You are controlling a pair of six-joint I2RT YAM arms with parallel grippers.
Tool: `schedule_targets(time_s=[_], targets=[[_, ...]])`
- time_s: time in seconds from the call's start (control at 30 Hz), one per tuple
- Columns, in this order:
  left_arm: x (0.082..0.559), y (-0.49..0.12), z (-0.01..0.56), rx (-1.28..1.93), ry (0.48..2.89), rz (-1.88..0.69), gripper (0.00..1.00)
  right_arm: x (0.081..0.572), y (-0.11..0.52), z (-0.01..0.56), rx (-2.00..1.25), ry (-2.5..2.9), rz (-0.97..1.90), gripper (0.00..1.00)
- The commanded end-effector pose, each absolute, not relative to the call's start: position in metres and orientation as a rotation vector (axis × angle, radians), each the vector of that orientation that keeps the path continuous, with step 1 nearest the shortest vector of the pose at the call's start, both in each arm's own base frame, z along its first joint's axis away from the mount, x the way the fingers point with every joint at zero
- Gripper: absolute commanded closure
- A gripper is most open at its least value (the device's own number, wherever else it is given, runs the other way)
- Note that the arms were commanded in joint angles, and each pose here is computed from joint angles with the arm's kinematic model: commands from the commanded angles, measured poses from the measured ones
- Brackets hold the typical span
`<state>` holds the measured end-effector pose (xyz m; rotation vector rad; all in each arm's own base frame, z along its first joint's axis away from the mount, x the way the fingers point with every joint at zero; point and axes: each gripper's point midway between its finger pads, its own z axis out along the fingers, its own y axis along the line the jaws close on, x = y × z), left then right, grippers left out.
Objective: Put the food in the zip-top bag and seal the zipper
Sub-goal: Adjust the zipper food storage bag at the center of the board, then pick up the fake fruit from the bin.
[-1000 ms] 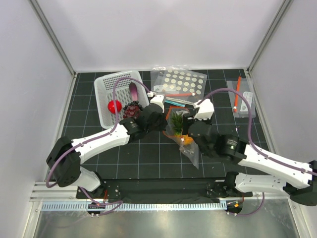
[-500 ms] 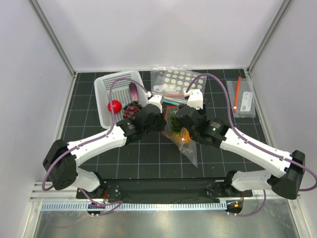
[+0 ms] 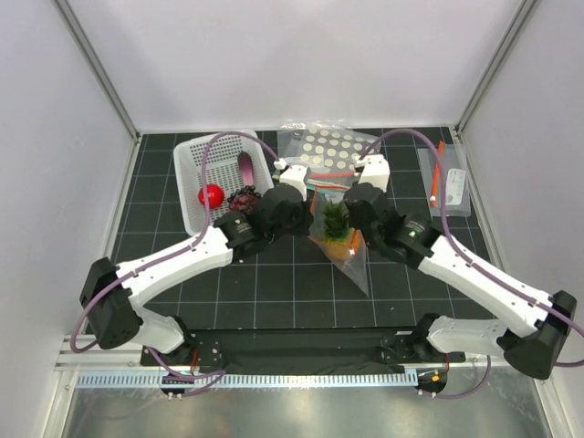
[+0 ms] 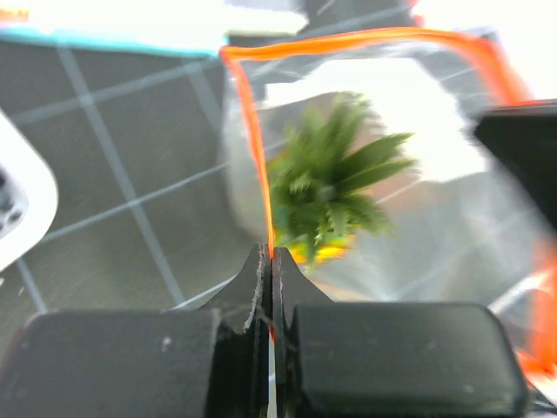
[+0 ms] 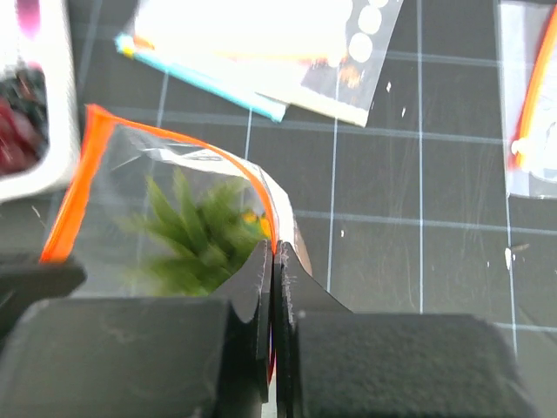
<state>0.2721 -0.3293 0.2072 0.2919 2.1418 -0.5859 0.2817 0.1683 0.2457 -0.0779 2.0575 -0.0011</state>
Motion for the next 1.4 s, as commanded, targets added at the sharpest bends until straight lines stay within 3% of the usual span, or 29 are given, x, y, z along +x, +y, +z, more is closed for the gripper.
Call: schedule_targets(time_s=[0.0,0.13,0.63,0.73,0.77,0.83,0.9,0.97,1.07,1.37], targets=[[0.266,-0.331,0.29,0.28,2.008,-0.665,1.0,0.293,0.162,0.271,-0.011,1.952,0.067,0.99],[0.269,-0.329,0.321,0.302,1.992,-0.639,1.0,0.297,0.165,0.265,0.009,1.955,0.112,0.99],[0.297,-0.304,0.268,0.276,2.068,-0.405,0.99,0.289,0.146,0.286,0.141,1.795,0.209,0.99],[0.296,-0.301,0.267,0.277,2.071,-0.394,0.88,0.288,0.146,0.284,0.143,1.792,0.219,0.99],[0.296,-0.298,0.268,0.27,2.069,-0.388,0.74,0.288,0.149,0.283,0.137,1.79,0.236,0.99],[0.294,-0.288,0.273,0.258,2.053,-0.363,0.61,0.287,0.151,0.285,0.138,1.779,0.264,0.99],[0.293,-0.276,0.277,0.24,2.042,-0.326,0.41,0.285,0.155,0.28,0.124,1.784,0.288,0.99],[0.292,-0.254,0.286,0.186,2.012,-0.258,0.26,0.284,0.156,0.277,0.125,1.781,0.309,0.99],[0.291,-0.224,0.295,0.103,1.968,-0.166,0.11,0.282,0.156,0.275,0.13,1.771,0.331,0.99],[0.324,-0.181,0.265,-0.013,2.026,0.056,0.03,0.277,0.156,0.272,0.126,1.752,0.364,0.99]])
